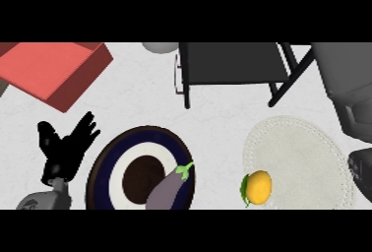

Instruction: Pick the tomato from the placemat and place it in the tiered shelf

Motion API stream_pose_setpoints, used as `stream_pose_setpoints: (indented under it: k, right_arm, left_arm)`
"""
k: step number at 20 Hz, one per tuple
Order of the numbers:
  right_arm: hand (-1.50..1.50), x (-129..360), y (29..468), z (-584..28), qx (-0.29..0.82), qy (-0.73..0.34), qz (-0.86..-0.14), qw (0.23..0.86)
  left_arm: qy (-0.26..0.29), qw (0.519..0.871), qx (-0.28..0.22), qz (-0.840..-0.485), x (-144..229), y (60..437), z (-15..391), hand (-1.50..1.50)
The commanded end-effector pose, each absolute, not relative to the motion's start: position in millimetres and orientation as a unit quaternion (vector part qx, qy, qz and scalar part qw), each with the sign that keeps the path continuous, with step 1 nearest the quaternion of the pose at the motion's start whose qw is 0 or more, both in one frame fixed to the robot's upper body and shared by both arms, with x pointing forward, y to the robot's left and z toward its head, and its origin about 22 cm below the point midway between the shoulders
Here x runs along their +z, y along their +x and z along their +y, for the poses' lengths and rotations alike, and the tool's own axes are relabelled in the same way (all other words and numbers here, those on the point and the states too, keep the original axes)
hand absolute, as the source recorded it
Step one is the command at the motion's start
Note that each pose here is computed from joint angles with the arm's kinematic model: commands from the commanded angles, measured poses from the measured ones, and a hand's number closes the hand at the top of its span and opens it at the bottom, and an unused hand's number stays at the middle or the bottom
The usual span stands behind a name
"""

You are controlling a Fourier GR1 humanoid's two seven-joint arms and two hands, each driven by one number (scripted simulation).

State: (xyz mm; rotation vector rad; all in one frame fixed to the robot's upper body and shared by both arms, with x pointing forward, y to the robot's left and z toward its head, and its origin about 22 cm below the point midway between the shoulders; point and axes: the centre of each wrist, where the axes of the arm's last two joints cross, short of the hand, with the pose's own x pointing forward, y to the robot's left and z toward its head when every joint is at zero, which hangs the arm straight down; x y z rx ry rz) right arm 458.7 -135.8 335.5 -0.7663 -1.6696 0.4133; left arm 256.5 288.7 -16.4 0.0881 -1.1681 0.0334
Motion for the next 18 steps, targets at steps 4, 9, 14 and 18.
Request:
stream_pose_setpoints:
  k: [4,9,14,18]
  right_arm:
    - [-1.5,347.6,455.6,-153.4,0.082,-0.23,-0.754,0.609]
    - [-1.5,355.2,455.4,-175.5,-0.012,-0.193,-0.762,0.618]
    - [-1.5,370.1,447.7,-194.7,-0.079,-0.254,-0.767,0.584]
    - [-1.5,393.0,439.5,-249.1,-0.145,-0.296,-0.739,0.587]
  left_arm:
    - [0.036,0.848,0.011,-0.529,-26.0,242.2,287.5,0.0]
    - [0.042,0.849,0.02,-0.527,-32.7,244.7,305.1,0.0]
    - [0.04,0.848,0.022,-0.528,-32.4,247.0,295.9,0.0]
    - [0.039,0.847,0.023,-0.53,-17.1,245.7,297.7,0.0]
